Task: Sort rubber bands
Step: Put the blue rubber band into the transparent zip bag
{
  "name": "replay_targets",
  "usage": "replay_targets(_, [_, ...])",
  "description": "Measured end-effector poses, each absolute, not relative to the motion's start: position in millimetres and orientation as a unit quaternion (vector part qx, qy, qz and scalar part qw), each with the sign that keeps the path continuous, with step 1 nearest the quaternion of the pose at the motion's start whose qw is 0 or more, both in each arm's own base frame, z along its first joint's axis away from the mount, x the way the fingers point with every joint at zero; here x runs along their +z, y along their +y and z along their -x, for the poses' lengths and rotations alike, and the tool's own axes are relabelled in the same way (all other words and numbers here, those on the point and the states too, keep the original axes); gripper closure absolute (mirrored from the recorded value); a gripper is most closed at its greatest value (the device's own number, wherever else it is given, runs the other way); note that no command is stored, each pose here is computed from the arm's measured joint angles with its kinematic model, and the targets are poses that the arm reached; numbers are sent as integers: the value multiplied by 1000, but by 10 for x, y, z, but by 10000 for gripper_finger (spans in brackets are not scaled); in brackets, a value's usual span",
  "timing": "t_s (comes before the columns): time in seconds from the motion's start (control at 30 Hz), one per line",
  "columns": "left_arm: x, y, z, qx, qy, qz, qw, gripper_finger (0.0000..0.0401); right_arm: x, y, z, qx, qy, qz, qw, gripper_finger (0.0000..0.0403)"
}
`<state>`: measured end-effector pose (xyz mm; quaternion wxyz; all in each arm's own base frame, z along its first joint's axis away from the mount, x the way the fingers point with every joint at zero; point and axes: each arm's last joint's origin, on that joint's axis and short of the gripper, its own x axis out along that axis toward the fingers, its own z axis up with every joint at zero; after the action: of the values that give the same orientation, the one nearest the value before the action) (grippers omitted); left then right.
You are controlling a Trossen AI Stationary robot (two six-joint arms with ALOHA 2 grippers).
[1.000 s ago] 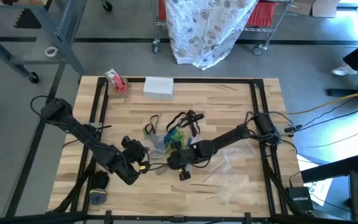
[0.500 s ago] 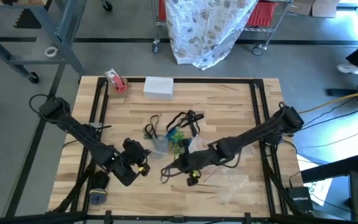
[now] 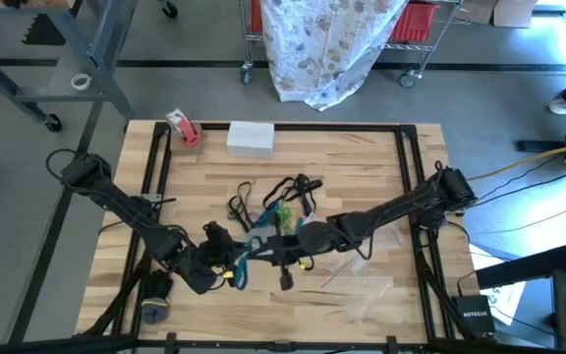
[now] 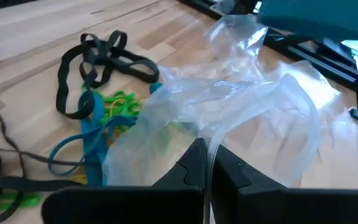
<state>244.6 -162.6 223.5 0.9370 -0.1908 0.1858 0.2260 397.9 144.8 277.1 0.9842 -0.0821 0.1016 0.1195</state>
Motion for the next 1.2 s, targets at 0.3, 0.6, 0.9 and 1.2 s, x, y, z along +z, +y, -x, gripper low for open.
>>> replay_targets(0.3, [2347, -1662, -2490, 212, 178, 169, 946, 401, 2635, 1476, -4025, 124, 121, 73, 982, 403])
replay_targets(0.6, [2352, -1668, -2489, 217, 170, 164, 947, 401, 2442, 1442, -3971, 89, 222, 81, 967, 403])
replay_targets(0.9, [2346, -1634, -2509, 227, 167, 163, 946, 401, 2371, 1402, -3935, 16, 261, 52, 964, 403])
replay_targets(1.2, [2373, -1641, -2516, 219, 168, 147, 950, 401, 2292, 1413, -3913, -13, 278, 60, 959, 403])
